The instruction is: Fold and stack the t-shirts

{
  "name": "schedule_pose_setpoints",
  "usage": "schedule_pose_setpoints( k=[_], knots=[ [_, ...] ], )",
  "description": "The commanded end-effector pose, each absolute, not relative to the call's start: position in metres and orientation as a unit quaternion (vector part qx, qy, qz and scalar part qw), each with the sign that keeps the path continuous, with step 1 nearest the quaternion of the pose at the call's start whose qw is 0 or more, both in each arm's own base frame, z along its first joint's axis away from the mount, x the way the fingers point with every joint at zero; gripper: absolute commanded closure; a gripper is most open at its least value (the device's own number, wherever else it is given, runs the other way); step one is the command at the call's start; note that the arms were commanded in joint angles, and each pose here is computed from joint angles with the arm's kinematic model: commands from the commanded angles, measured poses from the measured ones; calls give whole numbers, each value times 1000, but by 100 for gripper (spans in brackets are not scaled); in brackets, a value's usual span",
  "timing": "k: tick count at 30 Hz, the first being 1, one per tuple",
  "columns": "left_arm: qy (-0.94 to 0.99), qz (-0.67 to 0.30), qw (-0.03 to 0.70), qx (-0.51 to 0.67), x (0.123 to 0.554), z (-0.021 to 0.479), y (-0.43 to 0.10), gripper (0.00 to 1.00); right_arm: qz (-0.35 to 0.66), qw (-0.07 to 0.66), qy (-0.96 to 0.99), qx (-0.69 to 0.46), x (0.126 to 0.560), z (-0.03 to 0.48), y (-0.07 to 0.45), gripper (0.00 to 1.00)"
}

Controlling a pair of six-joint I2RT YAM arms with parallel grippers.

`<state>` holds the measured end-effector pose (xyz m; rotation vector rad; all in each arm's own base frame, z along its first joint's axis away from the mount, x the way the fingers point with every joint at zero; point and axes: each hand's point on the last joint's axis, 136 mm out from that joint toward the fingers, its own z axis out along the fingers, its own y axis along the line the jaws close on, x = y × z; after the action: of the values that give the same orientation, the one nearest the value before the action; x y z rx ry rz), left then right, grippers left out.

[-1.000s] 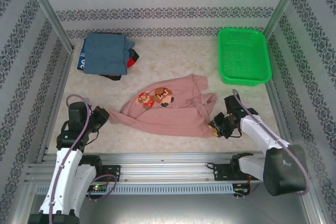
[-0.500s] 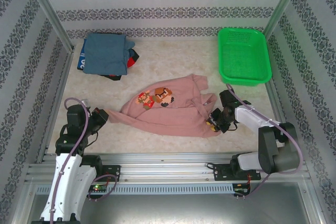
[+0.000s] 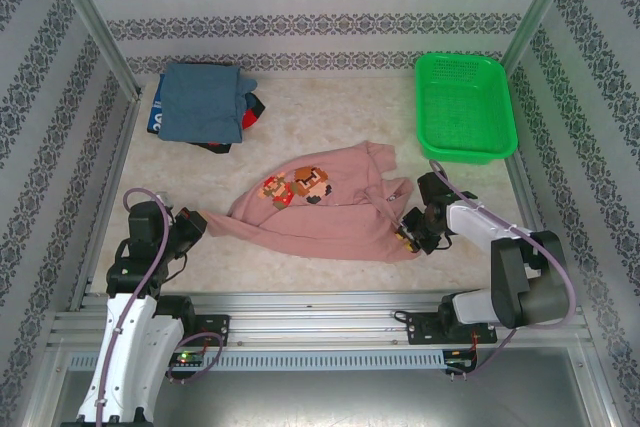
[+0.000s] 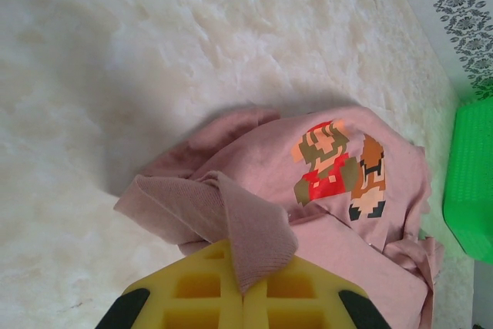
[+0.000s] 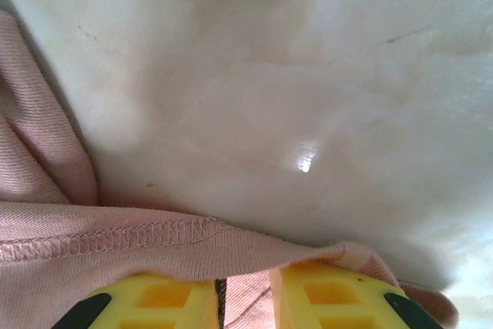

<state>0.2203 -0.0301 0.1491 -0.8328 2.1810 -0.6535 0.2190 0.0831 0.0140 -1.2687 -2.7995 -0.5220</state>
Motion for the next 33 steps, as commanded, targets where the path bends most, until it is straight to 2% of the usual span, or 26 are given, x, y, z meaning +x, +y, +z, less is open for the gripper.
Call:
schedule_pose_setpoints(
  k=[1,20,33],
  knots=[
    [847,-244,347,-321,217,145,-30,100,-126,6,-902,-412,211,11,65,74],
    [847,-245,344,-322,217,143,-30,100,-114,-21,-892,-436,211,15,46,74],
    [847,-248,342,-323,218,140,-31,100,-112,0,-891,-439,201,3,46,78]
  ],
)
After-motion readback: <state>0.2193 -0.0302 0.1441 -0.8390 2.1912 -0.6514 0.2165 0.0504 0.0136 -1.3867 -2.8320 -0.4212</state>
